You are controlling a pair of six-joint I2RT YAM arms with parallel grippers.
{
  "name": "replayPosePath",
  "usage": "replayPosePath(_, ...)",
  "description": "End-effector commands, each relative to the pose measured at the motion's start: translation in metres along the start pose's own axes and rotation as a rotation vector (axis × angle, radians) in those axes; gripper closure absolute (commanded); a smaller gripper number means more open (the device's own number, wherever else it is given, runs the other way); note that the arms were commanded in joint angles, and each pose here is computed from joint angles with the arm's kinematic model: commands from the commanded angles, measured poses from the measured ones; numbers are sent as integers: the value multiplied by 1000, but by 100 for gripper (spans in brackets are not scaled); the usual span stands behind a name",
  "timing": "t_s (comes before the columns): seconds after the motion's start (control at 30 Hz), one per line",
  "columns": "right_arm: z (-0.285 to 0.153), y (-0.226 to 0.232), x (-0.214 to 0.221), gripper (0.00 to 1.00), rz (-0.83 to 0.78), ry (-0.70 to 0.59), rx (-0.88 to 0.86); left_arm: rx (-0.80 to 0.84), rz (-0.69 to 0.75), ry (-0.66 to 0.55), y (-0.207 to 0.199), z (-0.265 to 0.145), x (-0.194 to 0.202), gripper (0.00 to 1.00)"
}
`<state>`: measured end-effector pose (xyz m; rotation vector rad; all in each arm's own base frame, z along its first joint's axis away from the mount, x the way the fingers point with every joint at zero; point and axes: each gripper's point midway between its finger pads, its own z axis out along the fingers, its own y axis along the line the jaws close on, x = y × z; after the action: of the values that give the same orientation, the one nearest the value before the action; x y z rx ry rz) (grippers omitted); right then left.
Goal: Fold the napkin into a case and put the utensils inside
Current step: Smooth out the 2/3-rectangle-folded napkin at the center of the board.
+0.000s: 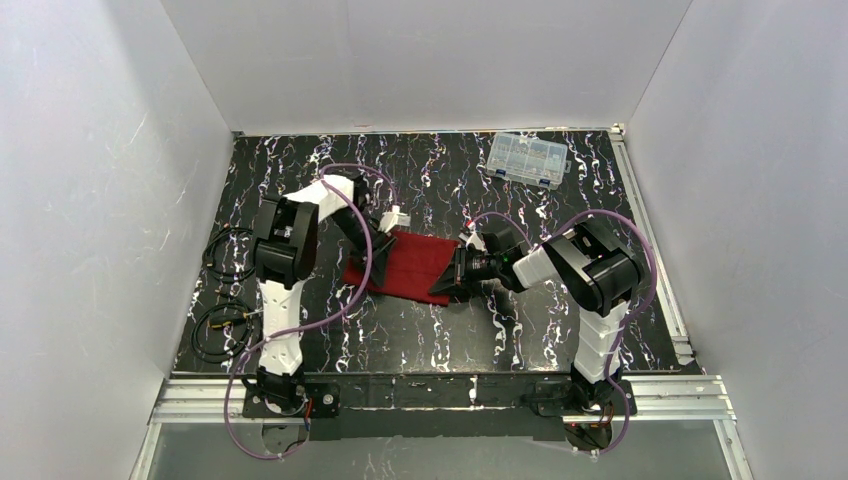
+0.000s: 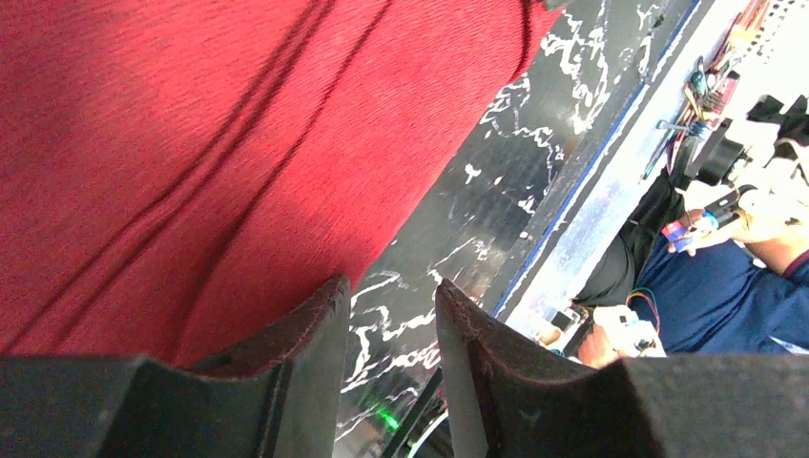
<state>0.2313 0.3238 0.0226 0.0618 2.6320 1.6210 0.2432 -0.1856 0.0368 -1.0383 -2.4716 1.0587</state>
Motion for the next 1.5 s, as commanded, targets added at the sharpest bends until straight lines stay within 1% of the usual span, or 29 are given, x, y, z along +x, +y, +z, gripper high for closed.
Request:
replayPosePath(0.0,0,-42,1,84,55,-41,122,3,-11,18,11,-18,9,63)
replayPosePath(0.1,-1,-41,2,84,53,-42,118,18,-43,20,17,-23,15,64)
replayPosePath(0.27,-2,-43,4,84,59,-40,123,5,-53,48,29,-30,31,65)
replayPosePath(0.4,-2,-42,4,84,62,-41,119,-58,-44,59,46,-39,42,66)
replayPosePath(0.63,-4,-42,6,84,64,-44,122,-166,-50,55,76,-56,44,67)
replayPosePath(0.9,-6,-44,9,84,71,-46,127,-243,-49,71,98,-60,50,68)
replayPosePath(1.0,-6,-45,9,84,70,-49,132,-265,-69,72,102,-67,52,68)
replayPosePath(1.1,-7,-41,6,85,68,-61,126,-294,-78,50,95,-83,47,66)
replayPosePath(1.2,-8,-30,-1,84,51,-84,113,-291,-108,-18,68,-109,32,63)
replayPosePath(1.27,-8,-21,-5,81,35,-85,104,-282,-109,-72,49,-125,22,59)
replayPosePath(1.37,-9,-7,-9,74,5,-85,96,-261,-98,-142,24,-144,9,54)
replayPosePath(1.47,-14,8,-14,68,-18,-99,84,-224,-89,-169,8,-150,6,52)
